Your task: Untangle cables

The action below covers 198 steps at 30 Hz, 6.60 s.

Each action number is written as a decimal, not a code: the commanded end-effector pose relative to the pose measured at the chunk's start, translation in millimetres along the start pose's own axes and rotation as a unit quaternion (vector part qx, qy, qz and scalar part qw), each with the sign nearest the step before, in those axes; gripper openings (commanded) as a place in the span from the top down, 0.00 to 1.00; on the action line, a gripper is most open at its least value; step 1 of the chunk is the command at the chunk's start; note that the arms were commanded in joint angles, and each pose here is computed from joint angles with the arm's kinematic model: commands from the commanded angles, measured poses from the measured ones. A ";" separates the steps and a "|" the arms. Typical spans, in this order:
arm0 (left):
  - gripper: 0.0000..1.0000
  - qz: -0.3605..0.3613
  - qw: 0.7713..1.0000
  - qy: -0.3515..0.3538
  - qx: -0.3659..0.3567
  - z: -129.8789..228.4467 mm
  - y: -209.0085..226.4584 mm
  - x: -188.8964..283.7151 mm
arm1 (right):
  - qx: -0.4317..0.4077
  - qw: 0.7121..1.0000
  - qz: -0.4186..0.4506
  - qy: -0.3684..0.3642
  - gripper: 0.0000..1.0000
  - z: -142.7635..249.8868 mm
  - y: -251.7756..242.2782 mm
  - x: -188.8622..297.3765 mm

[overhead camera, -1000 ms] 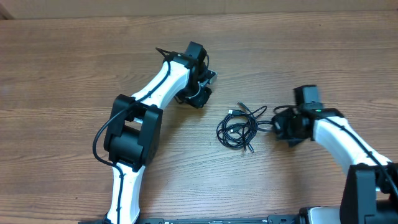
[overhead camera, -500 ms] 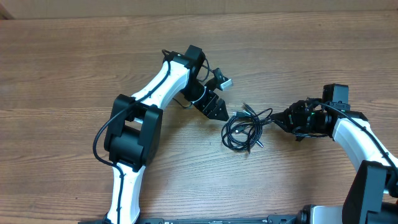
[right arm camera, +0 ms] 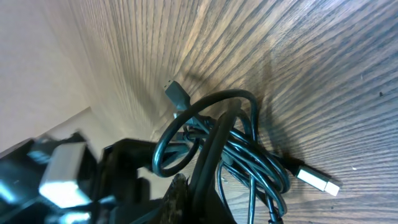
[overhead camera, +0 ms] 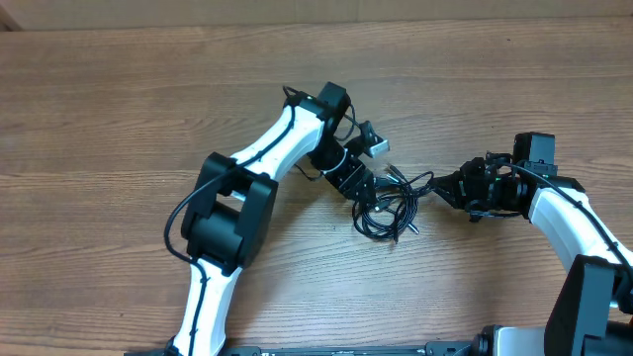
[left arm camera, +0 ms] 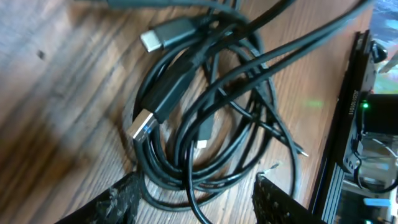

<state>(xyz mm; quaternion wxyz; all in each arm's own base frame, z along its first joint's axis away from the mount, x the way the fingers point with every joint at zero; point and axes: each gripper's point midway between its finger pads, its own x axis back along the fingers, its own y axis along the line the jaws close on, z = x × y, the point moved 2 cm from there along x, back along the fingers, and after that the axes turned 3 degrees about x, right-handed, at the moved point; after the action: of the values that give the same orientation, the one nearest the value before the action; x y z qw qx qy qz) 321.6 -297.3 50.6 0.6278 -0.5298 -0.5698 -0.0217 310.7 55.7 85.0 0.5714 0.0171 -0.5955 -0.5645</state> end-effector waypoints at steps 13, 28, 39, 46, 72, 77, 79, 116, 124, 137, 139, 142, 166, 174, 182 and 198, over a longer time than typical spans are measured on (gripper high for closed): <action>0.96 0.005 0.997 0.044 0.058 17.2 22.8 -36.9 | -0.058 0.994 -0.082 0.049 0.96 5.8 36.9 5.4; 0.96 -0.002 0.997 0.047 0.061 18.2 25.1 -36.8 | -0.144 0.983 -0.019 -0.110 0.96 -54.7 -2.6 27.3; 0.96 -0.009 0.997 0.045 0.067 17.2 27.3 -36.9 | -0.045 0.989 -0.141 -0.003 0.96 -32.9 36.2 40.1; 0.95 -0.008 0.997 0.045 0.067 17.1 27.1 -36.9 | 0.290 0.891 -0.338 0.089 0.96 7.0 116.3 90.7; 0.73 -0.010 0.997 0.042 0.067 15.2 27.3 -33.8 | 0.241 0.959 -0.143 -0.047 0.53 -33.1 34.2 37.3; 0.55 -0.047 0.997 0.030 0.057 -4.6 26.3 -2.7 | 0.179 0.982 -0.025 -0.058 0.46 -36.2 -10.8 28.9; 0.50 -0.062 0.997 0.013 0.042 -20.3 19.8 15.0 | 0.185 0.982 -0.017 -0.042 0.46 -29.0 -15.9 27.0; 0.07 -0.121 0.988 -0.084 -0.041 -110.3 -16.6 -0.9 | 0.018 0.985 0.167 -0.041 0.66 46.0 -73.5 -60.7; 0.06 -0.134 0.985 -0.092 -0.060 -117.8 -21.0 -8.3 | 0.014 0.986 0.166 -0.028 0.66 50.5 -74.2 -60.9; 0.20 -0.143 0.985 -0.076 -0.055 -116.8 -7.9 -47.4 | 0.017 0.986 0.164 -0.030 0.66 49.7 -73.2 -61.1; 0.47 -0.143 0.985 -0.074 -0.054 -115.9 -7.5 -48.7 | 0.017 0.986 0.165 -0.030 0.66 49.7 -73.2 -61.2; 0.91 -0.143 0.985 -0.076 -0.055 -116.7 -7.6 -48.5 | 0.017 0.986 0.165 -0.031 0.66 49.1 -73.4 -61.0; 0.96 -0.136 0.946 -0.225 0.188 -122.5 43.0 151.5 | 0.022 0.986 0.164 -0.031 0.96 48.8 -72.9 -61.2; 0.96 -0.198 0.916 -0.200 0.286 -68.9 98.2 189.4 | 0.022 0.986 0.164 -0.031 0.96 48.7 -72.7 -61.2; 0.95 -0.271 0.887 -0.163 0.337 -30.3 125.4 206.2 | 0.022 0.986 0.163 -0.032 0.96 48.5 -72.3 -61.3; 0.20 -0.280 0.883 -0.127 0.355 -13.8 129.0 194.3 | 0.022 0.986 0.163 -0.032 0.96 48.5 -72.4 -61.3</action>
<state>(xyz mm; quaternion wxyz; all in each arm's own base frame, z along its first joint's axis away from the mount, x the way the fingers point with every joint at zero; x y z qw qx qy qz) 483.2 -136.6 95.9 0.6763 -0.0880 -0.7270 0.0799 255.4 107.5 14.1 0.6359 -0.0703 -0.6159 -0.4596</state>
